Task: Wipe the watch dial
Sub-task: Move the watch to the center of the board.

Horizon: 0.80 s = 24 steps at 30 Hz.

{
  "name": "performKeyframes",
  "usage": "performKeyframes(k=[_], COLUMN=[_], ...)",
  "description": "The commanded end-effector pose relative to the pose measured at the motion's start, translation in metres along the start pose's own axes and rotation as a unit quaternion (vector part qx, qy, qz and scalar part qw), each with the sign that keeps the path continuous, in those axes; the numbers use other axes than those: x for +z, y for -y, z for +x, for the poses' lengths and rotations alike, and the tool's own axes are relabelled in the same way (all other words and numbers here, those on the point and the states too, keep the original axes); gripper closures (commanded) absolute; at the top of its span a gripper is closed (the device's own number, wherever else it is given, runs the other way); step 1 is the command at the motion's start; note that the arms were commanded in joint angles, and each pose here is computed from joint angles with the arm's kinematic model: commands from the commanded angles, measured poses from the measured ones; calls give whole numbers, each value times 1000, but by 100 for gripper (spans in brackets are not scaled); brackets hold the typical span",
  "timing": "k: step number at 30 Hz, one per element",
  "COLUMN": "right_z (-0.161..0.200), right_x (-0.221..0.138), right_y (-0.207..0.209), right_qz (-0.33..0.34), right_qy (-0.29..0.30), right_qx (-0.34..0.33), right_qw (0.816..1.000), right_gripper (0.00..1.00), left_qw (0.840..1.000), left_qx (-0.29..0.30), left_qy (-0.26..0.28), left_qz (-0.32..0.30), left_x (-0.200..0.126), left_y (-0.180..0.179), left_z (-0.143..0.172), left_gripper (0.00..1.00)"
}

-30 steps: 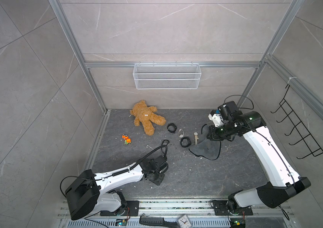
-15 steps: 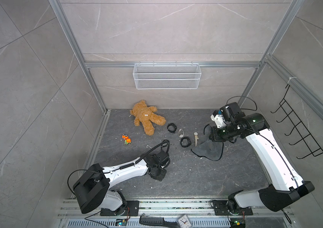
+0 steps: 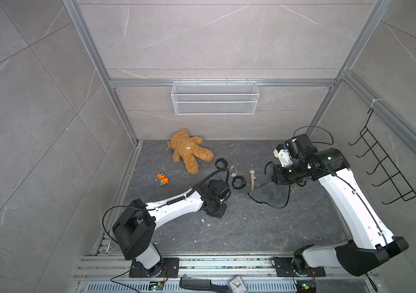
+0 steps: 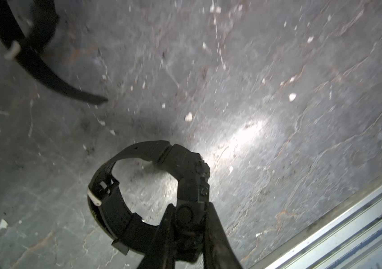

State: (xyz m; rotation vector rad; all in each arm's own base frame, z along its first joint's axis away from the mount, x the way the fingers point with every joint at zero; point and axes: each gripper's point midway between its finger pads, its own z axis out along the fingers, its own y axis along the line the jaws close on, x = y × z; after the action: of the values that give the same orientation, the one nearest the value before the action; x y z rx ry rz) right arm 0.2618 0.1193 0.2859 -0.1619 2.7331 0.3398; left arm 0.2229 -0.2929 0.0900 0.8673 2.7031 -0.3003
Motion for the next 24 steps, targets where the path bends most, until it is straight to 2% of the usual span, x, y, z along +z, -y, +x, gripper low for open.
performKeyframes(k=[1,7,10,15,17,19,24], right_z=[6,13,18,28,33,39,61], right_x=[-3,-6,-8,-5,1,13,59], right_y=[3,7,9,15,18,24,50], right_qz=[1,7,12,22,26,37,92], right_qy=[4,3,3,-2,-6,-16,-59], right_qx=[8,17,24,42,50,60,91], right_qw=[1000,1000,1000,999,998,997,990], right_gripper=[100,100,100,100,100,100,100], left_qw=[1000,1000,1000,999,999,999,997], left_qx=[4,-2,-2,-12,-12,-7,7], left_qy=[16,17,15,16,17,19,36], left_qz=[-5,22,23,37,41,45,63], left_x=[4,27,37,46,48,46,31], left_y=[-6,-5,-8,-15,-17,-17,-8], left_z=[-27,-55,-62,-74,-77,-82,-96], left_gripper=[99,100,93,92,88,78,71])
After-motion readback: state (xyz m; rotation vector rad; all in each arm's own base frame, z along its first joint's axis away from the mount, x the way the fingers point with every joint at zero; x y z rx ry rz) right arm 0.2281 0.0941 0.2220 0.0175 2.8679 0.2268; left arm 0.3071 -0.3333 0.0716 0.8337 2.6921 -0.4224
